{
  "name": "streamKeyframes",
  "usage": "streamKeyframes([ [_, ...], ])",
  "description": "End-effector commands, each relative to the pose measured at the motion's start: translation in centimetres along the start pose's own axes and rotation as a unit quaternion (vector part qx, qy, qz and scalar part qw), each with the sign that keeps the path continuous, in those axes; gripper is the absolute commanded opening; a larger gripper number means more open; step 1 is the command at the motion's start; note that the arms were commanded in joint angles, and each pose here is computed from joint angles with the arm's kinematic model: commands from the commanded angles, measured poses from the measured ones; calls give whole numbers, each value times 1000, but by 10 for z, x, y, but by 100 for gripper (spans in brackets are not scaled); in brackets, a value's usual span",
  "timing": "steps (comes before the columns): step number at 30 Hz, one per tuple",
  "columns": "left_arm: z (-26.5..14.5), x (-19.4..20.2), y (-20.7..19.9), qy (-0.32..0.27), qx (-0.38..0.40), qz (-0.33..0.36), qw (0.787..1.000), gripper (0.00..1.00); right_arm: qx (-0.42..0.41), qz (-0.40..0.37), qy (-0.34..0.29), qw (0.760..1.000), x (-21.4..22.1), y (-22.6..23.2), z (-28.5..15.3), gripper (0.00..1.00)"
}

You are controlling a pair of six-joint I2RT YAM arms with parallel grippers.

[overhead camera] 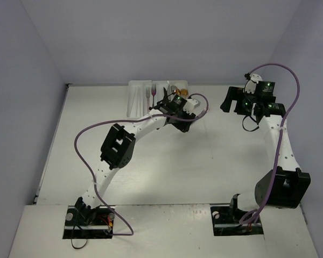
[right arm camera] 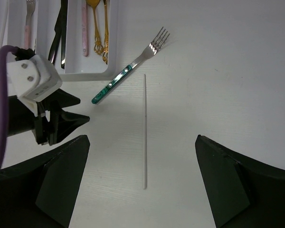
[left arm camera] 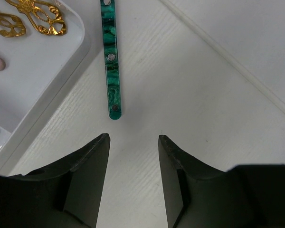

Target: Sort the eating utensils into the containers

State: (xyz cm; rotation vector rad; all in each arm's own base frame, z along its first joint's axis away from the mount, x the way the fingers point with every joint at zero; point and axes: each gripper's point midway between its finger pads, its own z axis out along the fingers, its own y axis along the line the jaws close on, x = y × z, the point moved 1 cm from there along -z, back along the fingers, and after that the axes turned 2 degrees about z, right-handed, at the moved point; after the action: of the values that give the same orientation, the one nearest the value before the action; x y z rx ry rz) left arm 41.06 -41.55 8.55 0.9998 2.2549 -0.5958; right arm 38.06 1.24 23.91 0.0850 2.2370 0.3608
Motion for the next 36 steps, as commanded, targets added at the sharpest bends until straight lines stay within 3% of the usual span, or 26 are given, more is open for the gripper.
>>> streamKeyframes([
  [1,-14,-43,7,-64,-20,4,998,42,-16,-8,-46,999,-21,8,-13,91],
  [25,43,-32,14,-55,8,-21,998,42,-25,-2,-47,999,-23,10,-14,91],
  [29,42,-26,13,-44,9,-24,999,31,-25,-3,-49,998,-24,11,-15,91],
  [34,32,-9,9,-12,5,-38,999,3,-28,-2,-48,998,-24,12,-16,91],
  [36,20,-11,2,-13,6,-29,999,0,-29,-1,-50,998,-24,12,-17,91],
])
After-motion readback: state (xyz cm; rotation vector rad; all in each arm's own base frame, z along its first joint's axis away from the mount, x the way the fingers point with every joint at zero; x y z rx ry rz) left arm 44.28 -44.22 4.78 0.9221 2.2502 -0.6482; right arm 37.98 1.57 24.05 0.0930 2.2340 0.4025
